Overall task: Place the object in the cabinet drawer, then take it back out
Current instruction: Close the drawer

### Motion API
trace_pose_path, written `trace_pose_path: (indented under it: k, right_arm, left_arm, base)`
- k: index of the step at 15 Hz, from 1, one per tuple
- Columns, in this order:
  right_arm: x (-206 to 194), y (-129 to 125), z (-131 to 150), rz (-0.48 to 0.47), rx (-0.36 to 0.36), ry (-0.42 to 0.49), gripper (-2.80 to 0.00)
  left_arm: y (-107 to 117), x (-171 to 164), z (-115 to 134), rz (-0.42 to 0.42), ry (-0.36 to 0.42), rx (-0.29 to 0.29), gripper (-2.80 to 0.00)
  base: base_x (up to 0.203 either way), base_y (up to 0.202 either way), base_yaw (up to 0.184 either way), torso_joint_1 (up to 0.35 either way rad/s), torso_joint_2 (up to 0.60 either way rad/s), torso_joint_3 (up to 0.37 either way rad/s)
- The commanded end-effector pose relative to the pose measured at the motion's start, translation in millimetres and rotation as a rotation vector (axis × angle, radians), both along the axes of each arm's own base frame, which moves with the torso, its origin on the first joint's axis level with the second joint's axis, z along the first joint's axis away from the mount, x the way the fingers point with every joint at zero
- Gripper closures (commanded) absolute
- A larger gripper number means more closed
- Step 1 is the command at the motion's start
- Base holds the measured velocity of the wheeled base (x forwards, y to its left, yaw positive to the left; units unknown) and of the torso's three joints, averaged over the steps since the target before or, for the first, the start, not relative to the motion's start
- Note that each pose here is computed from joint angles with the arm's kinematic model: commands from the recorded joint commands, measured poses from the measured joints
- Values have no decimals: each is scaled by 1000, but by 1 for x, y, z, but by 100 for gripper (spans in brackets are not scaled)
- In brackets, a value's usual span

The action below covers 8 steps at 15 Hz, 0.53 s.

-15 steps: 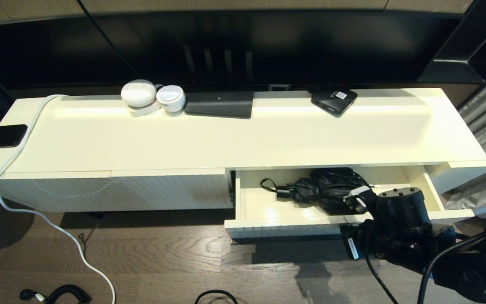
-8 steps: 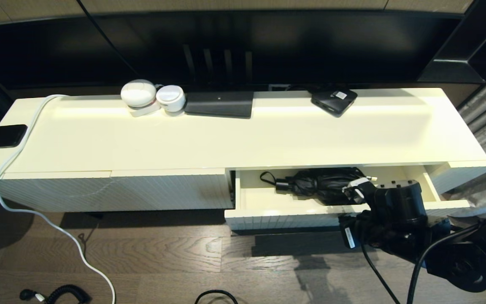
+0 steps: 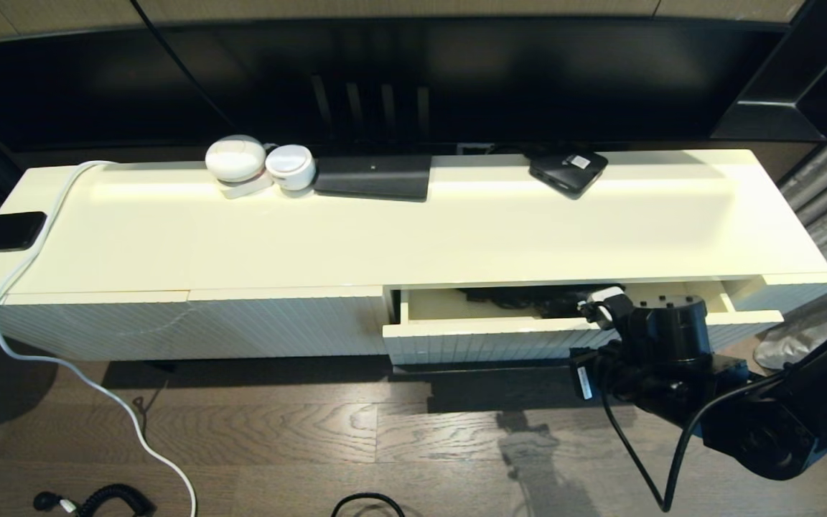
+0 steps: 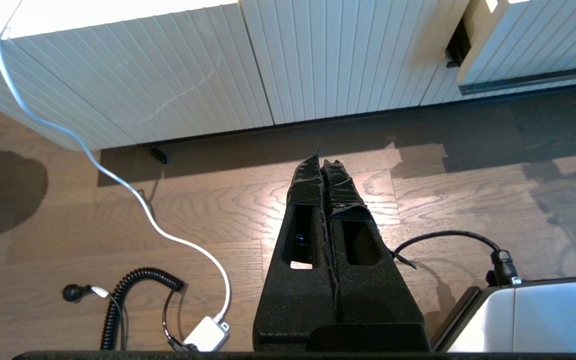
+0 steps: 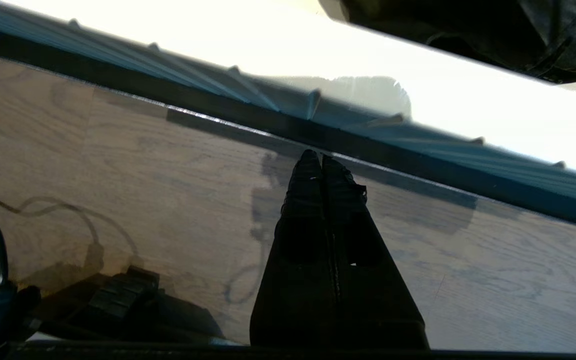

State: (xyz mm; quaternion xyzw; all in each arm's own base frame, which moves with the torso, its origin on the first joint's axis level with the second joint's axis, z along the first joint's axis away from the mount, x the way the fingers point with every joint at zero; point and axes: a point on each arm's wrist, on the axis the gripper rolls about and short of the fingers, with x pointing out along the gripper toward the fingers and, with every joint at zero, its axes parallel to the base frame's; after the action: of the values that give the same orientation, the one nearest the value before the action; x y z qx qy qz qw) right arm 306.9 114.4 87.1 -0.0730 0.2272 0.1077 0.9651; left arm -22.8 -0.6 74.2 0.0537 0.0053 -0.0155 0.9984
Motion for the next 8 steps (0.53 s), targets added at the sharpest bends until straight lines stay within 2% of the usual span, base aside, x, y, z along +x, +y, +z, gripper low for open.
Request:
trace_pose_path:
  k: [1, 8]
  right_arm:
    - [3, 1, -3, -1, 0, -1, 0]
    - [23, 8, -7, -28, 8, -59, 0]
  left_arm:
    - [0, 0, 0, 0, -3, 0, 0]
    - [0, 0, 0, 0, 0, 0, 0]
  base:
    - [0, 0, 0, 0, 0, 0]
    - [0, 0, 0, 0, 0, 0]
